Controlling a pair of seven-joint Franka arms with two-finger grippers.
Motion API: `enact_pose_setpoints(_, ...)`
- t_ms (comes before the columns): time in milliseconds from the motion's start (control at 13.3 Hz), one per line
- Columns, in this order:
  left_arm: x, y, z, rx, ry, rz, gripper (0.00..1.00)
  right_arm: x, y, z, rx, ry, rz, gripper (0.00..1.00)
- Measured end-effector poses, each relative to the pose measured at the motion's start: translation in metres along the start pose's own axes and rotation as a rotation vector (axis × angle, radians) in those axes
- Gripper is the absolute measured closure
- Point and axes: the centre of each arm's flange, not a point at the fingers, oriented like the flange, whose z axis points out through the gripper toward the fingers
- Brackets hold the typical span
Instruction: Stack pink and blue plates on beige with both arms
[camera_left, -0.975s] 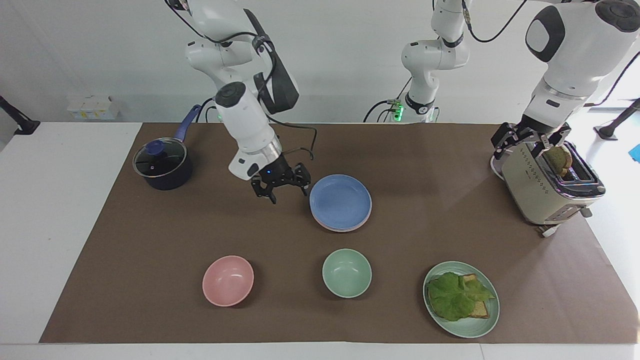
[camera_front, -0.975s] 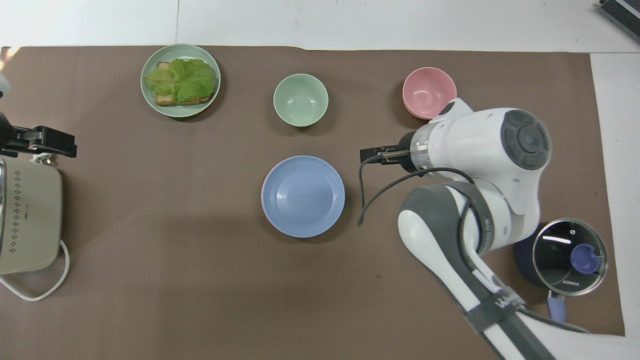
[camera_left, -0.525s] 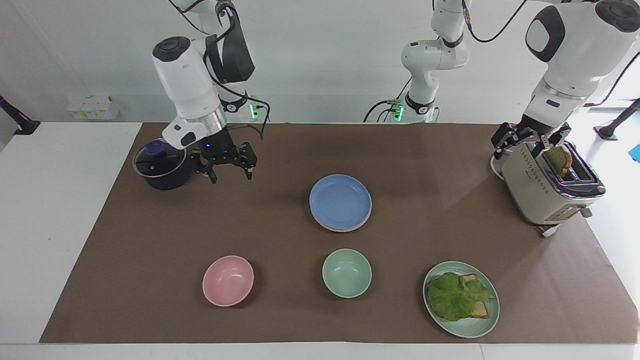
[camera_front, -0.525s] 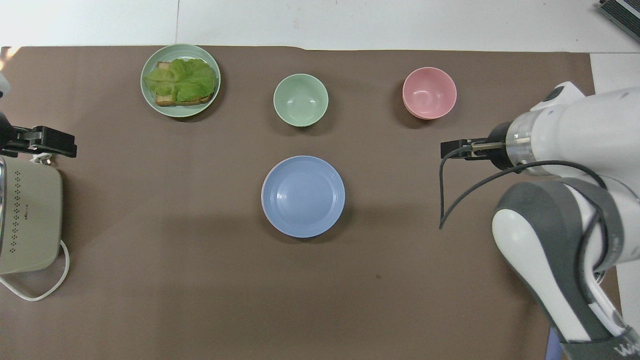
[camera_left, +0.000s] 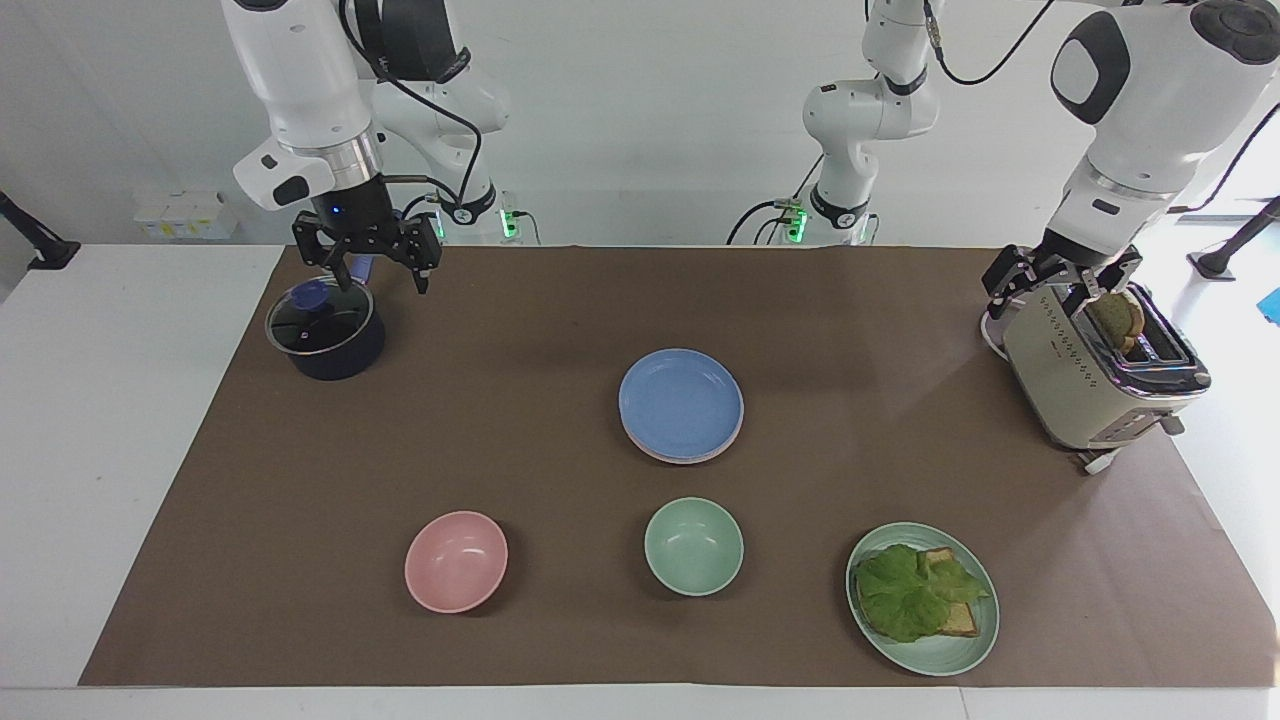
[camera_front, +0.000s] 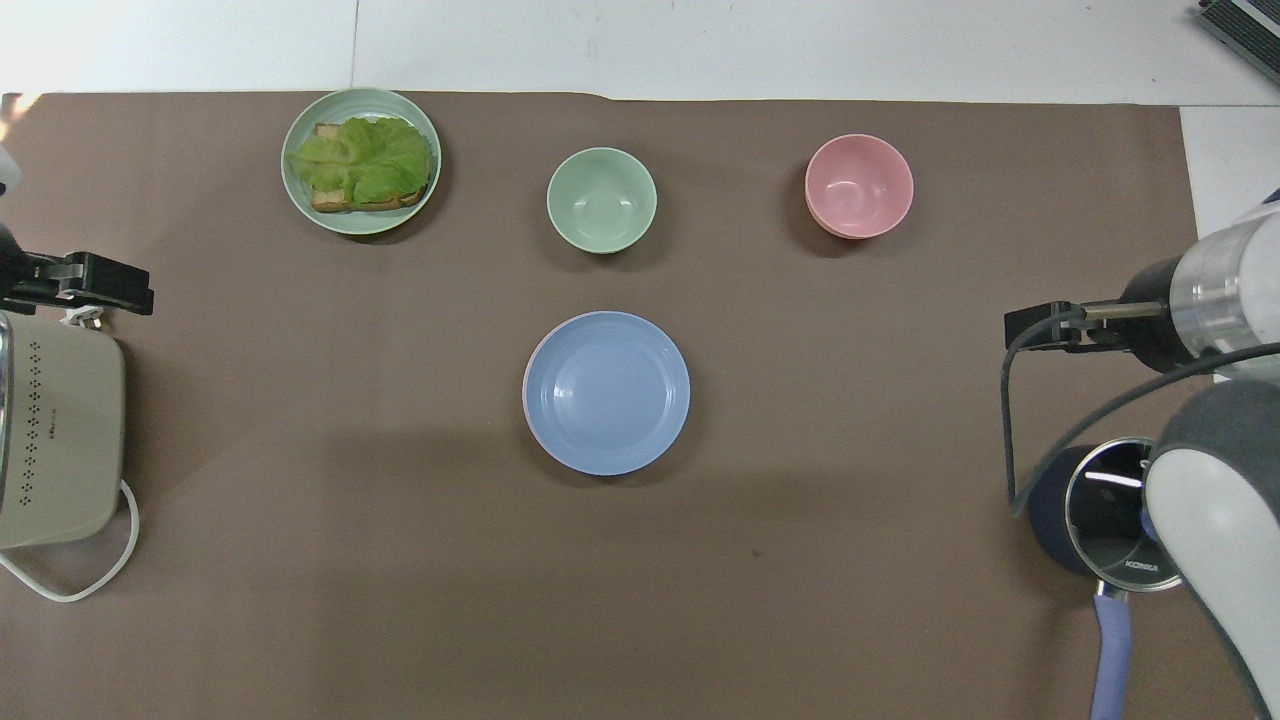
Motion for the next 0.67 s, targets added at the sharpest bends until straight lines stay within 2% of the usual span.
enact_pose_setpoints(675, 0.0, 0.0, 0.0, 0.0, 0.0, 0.0, 0.0, 0.015, 0.01, -0.011, -0.013, -0.061, -0.022, 0.0)
